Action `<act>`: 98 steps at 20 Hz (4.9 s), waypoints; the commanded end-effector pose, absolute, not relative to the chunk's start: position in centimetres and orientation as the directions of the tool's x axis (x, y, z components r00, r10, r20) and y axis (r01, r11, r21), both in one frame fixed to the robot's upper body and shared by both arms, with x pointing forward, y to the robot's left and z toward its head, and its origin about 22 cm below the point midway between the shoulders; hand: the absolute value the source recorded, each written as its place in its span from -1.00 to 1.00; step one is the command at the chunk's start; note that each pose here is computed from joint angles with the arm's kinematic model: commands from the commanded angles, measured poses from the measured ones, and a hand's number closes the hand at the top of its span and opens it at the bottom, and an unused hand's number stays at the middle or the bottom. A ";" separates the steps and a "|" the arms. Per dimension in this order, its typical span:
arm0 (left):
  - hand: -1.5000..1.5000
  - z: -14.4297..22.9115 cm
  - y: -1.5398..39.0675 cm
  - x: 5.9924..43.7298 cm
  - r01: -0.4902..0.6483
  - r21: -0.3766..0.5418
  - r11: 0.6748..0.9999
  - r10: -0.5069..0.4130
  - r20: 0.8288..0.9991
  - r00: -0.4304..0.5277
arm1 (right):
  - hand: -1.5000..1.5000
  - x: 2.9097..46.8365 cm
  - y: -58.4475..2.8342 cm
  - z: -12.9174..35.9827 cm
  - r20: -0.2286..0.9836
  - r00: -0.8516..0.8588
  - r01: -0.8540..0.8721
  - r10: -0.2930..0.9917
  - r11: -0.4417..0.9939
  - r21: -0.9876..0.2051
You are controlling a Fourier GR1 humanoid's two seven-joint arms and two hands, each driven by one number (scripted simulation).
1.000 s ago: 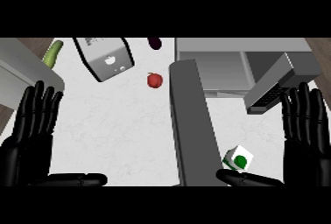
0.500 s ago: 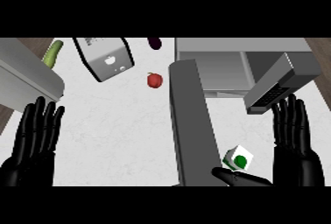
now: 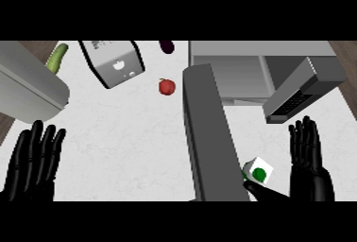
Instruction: Pick up the milk, place it into the microwave and close the microwave
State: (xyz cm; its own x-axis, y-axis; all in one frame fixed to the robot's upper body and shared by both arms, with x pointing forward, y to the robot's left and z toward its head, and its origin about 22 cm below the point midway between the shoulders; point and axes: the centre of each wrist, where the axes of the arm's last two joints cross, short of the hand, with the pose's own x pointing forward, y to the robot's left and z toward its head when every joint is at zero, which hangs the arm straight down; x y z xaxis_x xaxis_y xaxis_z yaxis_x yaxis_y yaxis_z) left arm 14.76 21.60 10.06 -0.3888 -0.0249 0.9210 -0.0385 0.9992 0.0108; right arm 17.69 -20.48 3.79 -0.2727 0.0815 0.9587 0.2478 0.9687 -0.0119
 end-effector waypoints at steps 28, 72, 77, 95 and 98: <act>-1.00 9.9 20.2 11.2 -0.042 0.019 0.999 -0.033 0.928 -0.372 | -1.00 17.4 -24.6 -16.1 0.986 -0.156 0.332 0.064 0.943 -0.009; -1.00 9.4 23.6 11.9 -0.071 0.008 0.997 -0.032 0.941 -0.337 | 1.00 29.7 -22.5 -7.8 0.921 -0.390 -0.150 0.022 0.985 -0.088; -1.00 9.8 24.1 10.5 -0.076 0.001 0.997 -0.026 0.941 -0.336 | 1.00 32.4 -20.1 -6.1 0.913 -0.371 -0.058 0.167 0.977 -0.203; -1.00 8.3 24.1 12.2 0.001 -0.004 1.000 0.004 0.937 -0.349 | 1.00 41.8 -23.9 0.2 0.840 -0.227 0.213 0.492 0.867 -0.450; -1.00 8.7 24.8 11.8 -0.007 0.014 1.000 -0.016 0.938 -0.345 | 1.00 42.4 -24.2 1.3 0.821 -0.196 0.333 0.537 0.824 -0.459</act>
State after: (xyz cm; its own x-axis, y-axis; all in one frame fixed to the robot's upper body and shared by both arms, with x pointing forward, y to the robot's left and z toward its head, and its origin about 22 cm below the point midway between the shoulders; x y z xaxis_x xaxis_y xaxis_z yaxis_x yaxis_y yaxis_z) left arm 11.84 24.03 9.10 -0.3504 -0.0088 0.9365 -0.0082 0.9999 0.0064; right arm 41.51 -23.38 -0.24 -0.2232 0.4802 0.8483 0.2322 0.8714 -0.4322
